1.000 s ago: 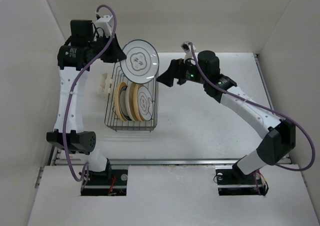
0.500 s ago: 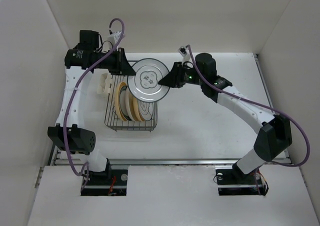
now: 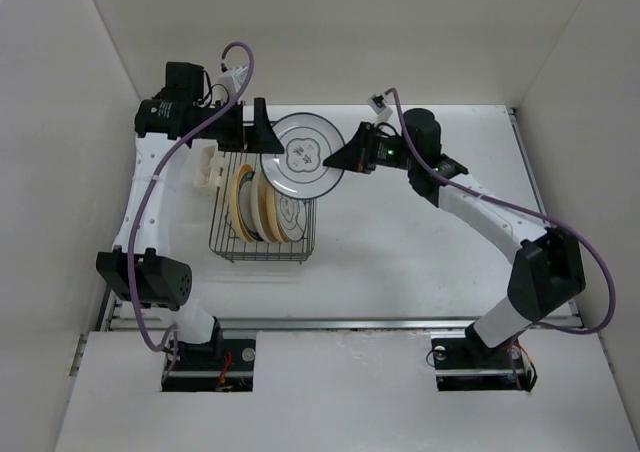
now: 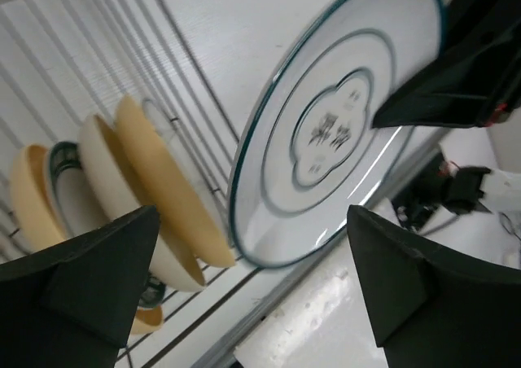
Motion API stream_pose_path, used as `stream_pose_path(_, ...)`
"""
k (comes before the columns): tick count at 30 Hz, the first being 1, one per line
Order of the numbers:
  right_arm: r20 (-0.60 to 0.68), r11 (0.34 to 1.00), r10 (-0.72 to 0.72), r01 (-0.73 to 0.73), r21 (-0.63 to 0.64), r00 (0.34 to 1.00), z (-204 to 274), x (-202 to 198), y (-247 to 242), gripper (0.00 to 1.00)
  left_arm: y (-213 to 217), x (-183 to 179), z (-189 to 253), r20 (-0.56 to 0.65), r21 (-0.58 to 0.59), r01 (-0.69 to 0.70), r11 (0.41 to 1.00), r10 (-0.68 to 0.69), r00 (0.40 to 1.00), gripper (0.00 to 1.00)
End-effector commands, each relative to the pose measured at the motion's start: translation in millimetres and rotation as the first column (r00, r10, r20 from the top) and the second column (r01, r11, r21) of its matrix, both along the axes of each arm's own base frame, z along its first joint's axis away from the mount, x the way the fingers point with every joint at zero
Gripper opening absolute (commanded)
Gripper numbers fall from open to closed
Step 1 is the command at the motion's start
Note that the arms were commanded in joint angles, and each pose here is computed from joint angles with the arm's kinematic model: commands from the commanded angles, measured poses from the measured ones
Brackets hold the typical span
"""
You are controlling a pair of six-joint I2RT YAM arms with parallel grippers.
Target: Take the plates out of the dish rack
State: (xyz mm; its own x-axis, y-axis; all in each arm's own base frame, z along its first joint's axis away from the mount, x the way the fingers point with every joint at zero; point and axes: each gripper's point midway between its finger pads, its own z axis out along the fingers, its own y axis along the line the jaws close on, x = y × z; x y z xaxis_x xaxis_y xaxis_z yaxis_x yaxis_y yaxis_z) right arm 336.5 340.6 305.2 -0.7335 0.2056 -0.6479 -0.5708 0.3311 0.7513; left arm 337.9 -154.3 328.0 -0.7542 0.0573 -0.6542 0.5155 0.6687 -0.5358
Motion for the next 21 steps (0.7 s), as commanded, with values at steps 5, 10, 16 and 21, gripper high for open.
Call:
stream_pose_path(5, -0.165, 0.885, -0.457, 0.465, 0.016, 0.874, -18.7, 64.4, -119.8, 0.00, 71.8, 22.8, -0.4, 0.171, 0.344, -0.389, 0.854, 0.351, 0.921, 1.00)
stream_pose_path(10, -0.231, 0.717, -0.696, 0.670, -0.191, 0.680, -84.5, 70.4, -194.0, 0.00, 90.4, 15.8, -47.7, 0.097, 0.575, -0.326, 0.750, 0.334, 0.938, 0.96)
stream_pose_path(16, -0.260, 0.601, -0.799, 0.710, -0.368, 0.542, -157.8, 65.2, -232.7, 0.00, 83.4, 17.3, -85.8, 0.040, 0.680, -0.247, 0.690, 0.301, 0.953, 0.77)
stream_pose_path(21, -0.257, 0.545, -0.838, 0.713, -0.441, 0.482, -188.6, 65.4, -252.6, 0.00, 101.5, 30.0, -93.4, 0.150, 0.786, -0.323, 0.527, 0.345, 0.927, 0.60)
